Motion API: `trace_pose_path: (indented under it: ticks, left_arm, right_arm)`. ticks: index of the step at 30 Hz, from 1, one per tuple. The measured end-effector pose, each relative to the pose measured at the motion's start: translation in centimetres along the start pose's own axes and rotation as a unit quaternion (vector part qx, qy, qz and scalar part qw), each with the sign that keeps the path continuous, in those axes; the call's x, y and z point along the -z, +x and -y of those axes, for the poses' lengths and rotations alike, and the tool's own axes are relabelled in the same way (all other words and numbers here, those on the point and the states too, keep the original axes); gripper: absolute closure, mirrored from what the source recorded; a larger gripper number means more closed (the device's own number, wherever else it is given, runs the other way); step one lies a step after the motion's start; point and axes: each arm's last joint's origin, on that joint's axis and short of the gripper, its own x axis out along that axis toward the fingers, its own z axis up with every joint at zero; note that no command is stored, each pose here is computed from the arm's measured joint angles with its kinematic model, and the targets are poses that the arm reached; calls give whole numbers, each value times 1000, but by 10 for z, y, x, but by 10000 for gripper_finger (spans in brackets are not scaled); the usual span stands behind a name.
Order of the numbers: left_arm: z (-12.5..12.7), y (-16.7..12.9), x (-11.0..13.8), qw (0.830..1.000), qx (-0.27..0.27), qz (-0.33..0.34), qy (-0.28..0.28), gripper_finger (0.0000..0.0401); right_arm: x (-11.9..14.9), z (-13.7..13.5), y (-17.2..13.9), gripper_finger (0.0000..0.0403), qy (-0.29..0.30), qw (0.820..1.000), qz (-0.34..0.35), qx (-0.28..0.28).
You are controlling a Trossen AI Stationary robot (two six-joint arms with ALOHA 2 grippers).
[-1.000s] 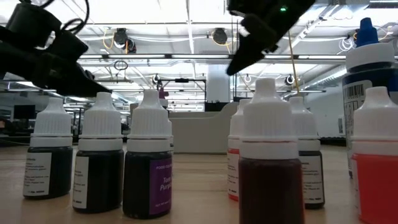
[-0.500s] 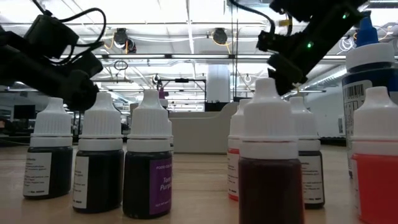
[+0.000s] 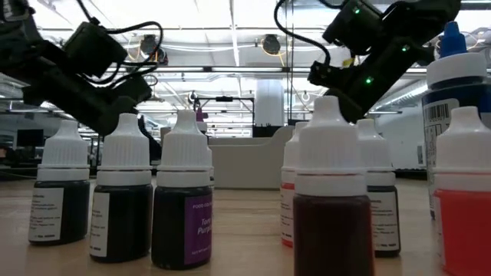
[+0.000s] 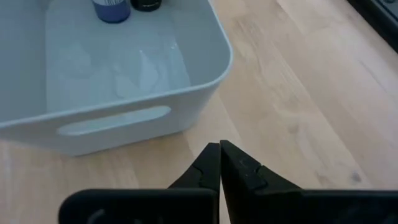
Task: Pick & Place food coloring
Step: Put the large violet food coloring bottle into the gray bin
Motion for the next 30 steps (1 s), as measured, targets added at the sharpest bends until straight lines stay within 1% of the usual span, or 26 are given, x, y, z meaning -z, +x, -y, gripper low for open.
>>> trace_pose_path:
  ticks: [5,9,11,17,21,24,27,30]
  left_arm:
    - [7,12,-5,1000,3,-12,15,381]
    - [10,19,-7,1000,8,-18,17,396]
    - [10,19,-7,1000,8,-18,17,396]
    - [9,19,-6,999,-3,-19,43,369]
    - [8,19,-5,998,-18,-24,49,360]
    - [7,17,-5,998,-24,-31,52,360]
    - [5,15,-6,997,-37,-34,54,359]
    - [4,11,-8,997,-52,-34,55,359]
  right_arm:
    - [-3,7,5,402,1,1000,1,-23]
    - [-4,11,7,402,1,1000,2,-17]
    - [-5,12,7,402,-2,1000,3,-15]
    - [-5,13,6,402,-8,1000,1,-12]
    - [-6,15,2,403,-20,1000,5,-4]
    - [-13,19,-8,403,-12,999,32,27]
    - [-26,23,-23,403,1,996,75,54]
    - [-48,16,-39,403,1,991,133,31]
